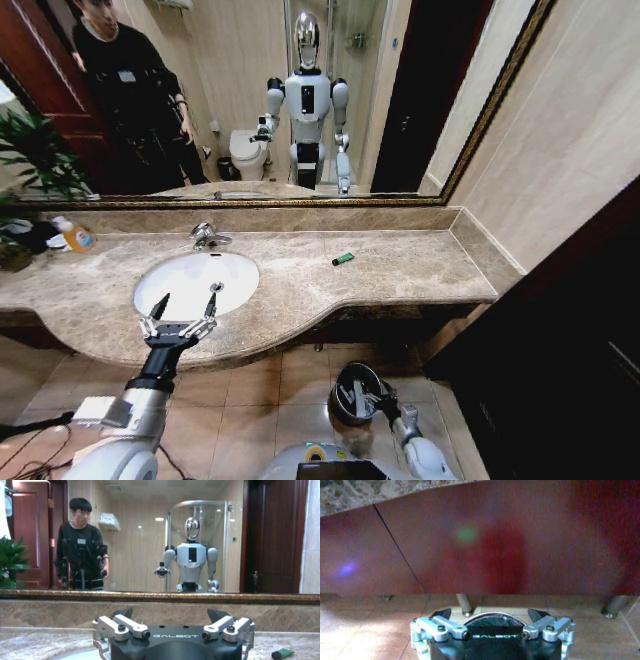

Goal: Pick up the trash from the sink and place it in the trash bin.

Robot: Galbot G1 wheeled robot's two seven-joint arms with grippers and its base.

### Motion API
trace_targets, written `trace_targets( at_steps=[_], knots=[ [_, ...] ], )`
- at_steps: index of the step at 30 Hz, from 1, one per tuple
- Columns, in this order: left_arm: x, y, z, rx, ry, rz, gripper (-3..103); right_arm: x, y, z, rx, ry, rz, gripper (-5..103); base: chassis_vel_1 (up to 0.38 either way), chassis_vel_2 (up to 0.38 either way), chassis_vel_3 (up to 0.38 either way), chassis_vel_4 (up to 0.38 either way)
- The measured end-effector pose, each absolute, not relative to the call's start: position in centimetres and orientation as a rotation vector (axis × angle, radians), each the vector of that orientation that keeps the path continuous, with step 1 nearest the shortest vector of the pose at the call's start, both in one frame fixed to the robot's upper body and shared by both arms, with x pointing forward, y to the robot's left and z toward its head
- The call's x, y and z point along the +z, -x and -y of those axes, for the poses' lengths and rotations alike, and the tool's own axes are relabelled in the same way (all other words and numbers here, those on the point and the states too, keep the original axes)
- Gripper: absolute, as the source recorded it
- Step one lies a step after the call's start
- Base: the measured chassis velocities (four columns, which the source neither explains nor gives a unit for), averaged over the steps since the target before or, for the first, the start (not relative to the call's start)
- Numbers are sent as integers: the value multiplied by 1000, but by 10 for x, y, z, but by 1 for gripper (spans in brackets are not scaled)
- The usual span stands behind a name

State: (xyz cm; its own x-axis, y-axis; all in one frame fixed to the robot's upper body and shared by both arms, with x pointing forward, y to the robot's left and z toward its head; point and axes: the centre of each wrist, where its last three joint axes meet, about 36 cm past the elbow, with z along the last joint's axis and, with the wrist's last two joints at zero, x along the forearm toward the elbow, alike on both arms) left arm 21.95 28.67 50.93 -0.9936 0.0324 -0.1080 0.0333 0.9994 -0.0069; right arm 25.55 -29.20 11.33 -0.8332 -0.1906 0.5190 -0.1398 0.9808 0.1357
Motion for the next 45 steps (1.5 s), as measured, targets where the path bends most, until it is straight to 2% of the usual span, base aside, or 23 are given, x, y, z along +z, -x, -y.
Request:
trace_targets(
  at_steps=[14, 20, 24, 26, 28, 30, 33, 40, 42, 45],
  knots=[
    [509, -219, -287, -13, -50, -3033, 100, 143, -255, 289, -157, -258, 2628, 100, 0, 0, 0, 0],
    [509, -219, -287, -13, -50, -3033, 100, 212, -250, 302, -196, -324, 2756, 100, 0, 0, 0, 0],
    [509, -219, -287, -13, -50, -3033, 100, 302, -248, 305, -240, -413, 2867, 100, 0, 0, 0, 0],
    [509, -219, -287, -13, -50, -3033, 100, 323, -250, 305, -245, -439, 2890, 100, 0, 0, 0, 0],
    [509, -219, -287, -13, -50, -3033, 100, 375, -267, 307, -254, -510, 2953, 100, 0, 0, 0, 0],
    [509, -219, -287, -13, -50, -3033, 100, 385, -273, 307, -254, -520, 2968, 100, 0, 0, 0, 0],
    [509, -219, -287, -13, -50, -3033, 100, 427, -325, 307, -266, -557, 3017, 100, 0, 0, 0, 0],
    [509, -219, -287, -13, -50, -3033, 100, 444, -403, 310, -68, -535, 3079, 100, 0, 0, 0, 0],
    [509, -219, -287, -13, -50, -3033, 100, 454, -439, 288, 34, -384, 3118, 100, 0, 0, 0, 0],
    [509, -219, -287, -13, -50, -3033, 100, 456, -456, 264, 4, -338, 3091, 100, 0, 0, 0, 0]
  ],
)
